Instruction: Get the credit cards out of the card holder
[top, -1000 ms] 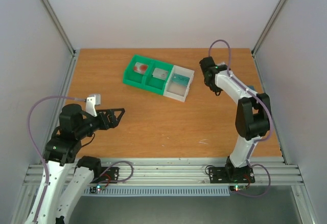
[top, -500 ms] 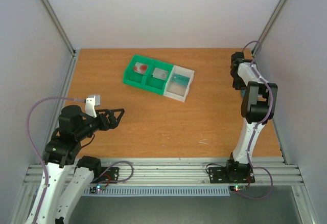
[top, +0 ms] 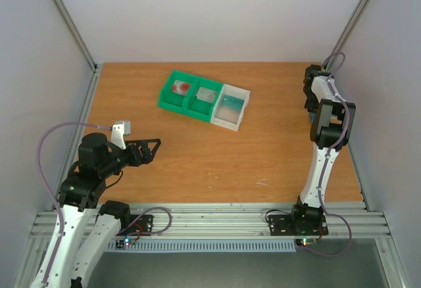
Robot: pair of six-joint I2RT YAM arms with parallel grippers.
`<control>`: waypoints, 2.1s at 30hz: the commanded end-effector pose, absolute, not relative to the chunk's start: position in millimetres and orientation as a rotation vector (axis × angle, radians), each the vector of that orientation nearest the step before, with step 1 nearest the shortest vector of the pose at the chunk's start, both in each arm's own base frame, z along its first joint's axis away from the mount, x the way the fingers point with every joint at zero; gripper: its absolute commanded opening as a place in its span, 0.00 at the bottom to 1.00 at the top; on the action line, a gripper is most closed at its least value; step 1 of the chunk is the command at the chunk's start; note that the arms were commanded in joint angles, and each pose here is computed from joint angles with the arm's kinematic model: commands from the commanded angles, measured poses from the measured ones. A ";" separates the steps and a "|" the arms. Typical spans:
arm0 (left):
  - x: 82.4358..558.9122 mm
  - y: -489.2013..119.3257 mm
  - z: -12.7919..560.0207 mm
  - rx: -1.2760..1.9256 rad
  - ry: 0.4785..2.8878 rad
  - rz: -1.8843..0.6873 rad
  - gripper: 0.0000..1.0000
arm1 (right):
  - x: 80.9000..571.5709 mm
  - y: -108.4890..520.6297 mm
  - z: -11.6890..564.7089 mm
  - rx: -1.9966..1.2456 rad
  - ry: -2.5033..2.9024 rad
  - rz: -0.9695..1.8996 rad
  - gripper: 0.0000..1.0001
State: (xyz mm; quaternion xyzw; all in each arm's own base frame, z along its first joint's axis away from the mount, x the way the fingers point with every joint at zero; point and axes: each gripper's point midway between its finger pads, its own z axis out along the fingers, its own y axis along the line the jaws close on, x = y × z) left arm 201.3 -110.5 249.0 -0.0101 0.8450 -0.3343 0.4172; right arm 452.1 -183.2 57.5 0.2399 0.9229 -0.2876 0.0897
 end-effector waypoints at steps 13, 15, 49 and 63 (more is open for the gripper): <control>208.7 -114.4 255.5 0.004 2.078 -0.851 0.99 | 419.7 -159.7 29.5 0.905 2.888 -0.594 0.48; 208.1 -114.1 256.3 0.003 2.075 -0.850 0.99 | 417.4 -147.8 36.5 0.898 2.882 -0.547 0.49; 202.5 -116.3 260.9 0.031 2.050 -0.867 0.99 | 420.6 -157.5 68.5 1.159 2.672 -0.009 0.69; 199.5 -117.2 264.1 0.049 2.034 -0.874 0.99 | 393.7 -119.2 28.3 1.190 2.771 0.171 0.66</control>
